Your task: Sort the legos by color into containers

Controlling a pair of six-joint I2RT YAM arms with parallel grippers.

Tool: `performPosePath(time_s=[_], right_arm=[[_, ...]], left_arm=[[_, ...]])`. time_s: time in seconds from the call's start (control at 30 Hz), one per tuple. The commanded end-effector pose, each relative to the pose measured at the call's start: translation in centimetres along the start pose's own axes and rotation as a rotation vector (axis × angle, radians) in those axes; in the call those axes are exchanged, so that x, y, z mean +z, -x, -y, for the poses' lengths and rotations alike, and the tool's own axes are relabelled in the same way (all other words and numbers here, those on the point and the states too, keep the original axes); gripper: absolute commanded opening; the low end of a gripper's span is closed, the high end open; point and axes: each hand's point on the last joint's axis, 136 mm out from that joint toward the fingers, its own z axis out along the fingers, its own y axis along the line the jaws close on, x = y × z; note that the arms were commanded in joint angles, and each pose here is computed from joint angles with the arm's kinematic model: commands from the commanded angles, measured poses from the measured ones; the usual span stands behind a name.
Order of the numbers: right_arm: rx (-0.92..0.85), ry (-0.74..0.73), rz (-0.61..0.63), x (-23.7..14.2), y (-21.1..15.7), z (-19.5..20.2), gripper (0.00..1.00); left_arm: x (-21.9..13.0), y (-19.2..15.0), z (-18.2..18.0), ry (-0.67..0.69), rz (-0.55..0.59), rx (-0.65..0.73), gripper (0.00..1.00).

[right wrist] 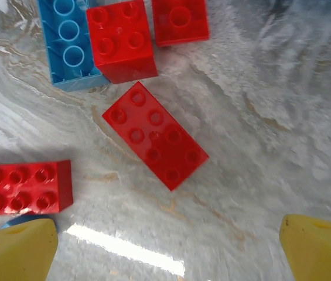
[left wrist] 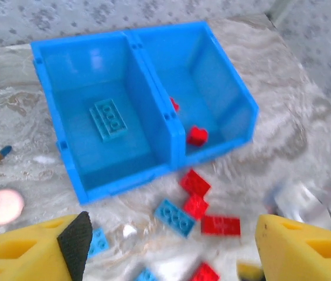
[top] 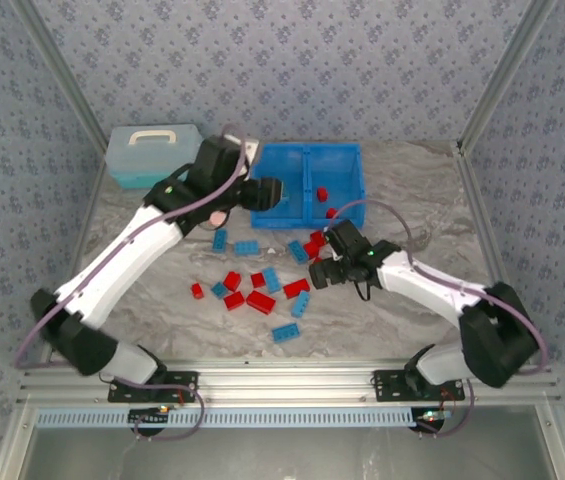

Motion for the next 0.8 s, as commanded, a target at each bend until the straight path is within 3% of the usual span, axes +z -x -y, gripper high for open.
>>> performPosePath(time_s=[0.0,0.17,0.3,0.5,0.77], right_arm=[[-0.063,0.086,-0.004,1.7,1.9,-0.9,0.96],[-0.071,0.129,-0.103,4.7,1.9,-1.0,0.81],[-0.078,0.135,-0.149,6.2,1.3,-1.2,0.74],[-0.054,0.078,-0.209,6.9,-0.5,-0.3,0.5],[-0.055,-0.01,-0.159,3.3,-2.1,-0.3,0.34]], left_arm=[[-1.0,-4.2,0.7,-0.089,-0.079,0.194,0.83],[-3.8,-8.4,3.2,-0.239,-0.118,0.428,0.99],[-3.8,-10.3,3.6,-0.27,-0.114,0.571,0.99],[-3.4,-11.1,3.3,-0.267,-0.109,0.59,0.99],[-4.0,-11.1,2.3,-0.218,-0.049,0.608,0.99]])
